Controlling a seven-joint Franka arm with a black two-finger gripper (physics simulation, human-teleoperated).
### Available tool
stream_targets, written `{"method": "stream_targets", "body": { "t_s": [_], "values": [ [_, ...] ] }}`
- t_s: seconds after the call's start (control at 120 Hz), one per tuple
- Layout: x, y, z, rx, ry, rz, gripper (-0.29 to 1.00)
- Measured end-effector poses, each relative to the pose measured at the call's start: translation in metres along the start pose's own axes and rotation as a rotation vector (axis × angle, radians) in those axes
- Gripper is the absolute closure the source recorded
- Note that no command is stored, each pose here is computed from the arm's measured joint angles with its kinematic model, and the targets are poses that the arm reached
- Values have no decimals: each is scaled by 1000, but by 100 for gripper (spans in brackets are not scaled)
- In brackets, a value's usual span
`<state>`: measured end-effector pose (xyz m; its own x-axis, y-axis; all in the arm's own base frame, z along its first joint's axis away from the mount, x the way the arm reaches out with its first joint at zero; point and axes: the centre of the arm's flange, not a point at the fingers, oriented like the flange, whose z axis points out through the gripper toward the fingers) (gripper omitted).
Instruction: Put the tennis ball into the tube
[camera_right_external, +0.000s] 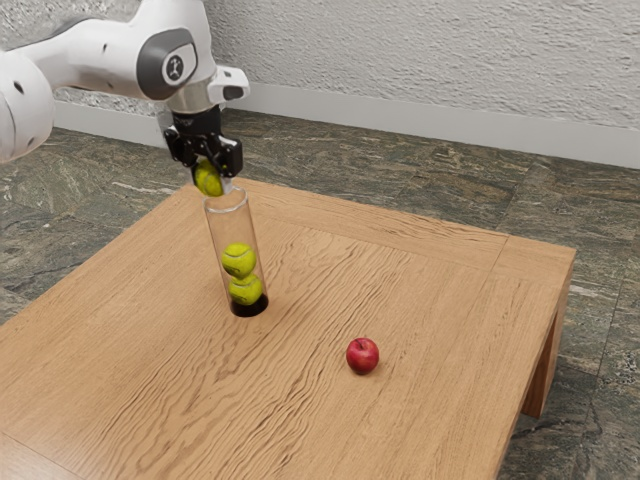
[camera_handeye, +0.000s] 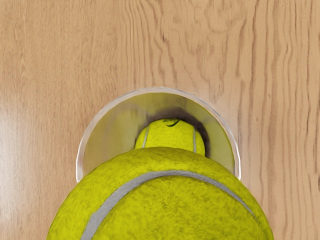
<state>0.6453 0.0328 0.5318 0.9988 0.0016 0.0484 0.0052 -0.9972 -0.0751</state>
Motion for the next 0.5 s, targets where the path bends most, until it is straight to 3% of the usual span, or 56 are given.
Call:
{"method": "stream_targets", "body": {
  "t_s": [0.35,0.5],
  "values": [
    [18,-8,12,16,21,-17,27],
    [19,-7,13,13,22,-18,13]
  ]
}}
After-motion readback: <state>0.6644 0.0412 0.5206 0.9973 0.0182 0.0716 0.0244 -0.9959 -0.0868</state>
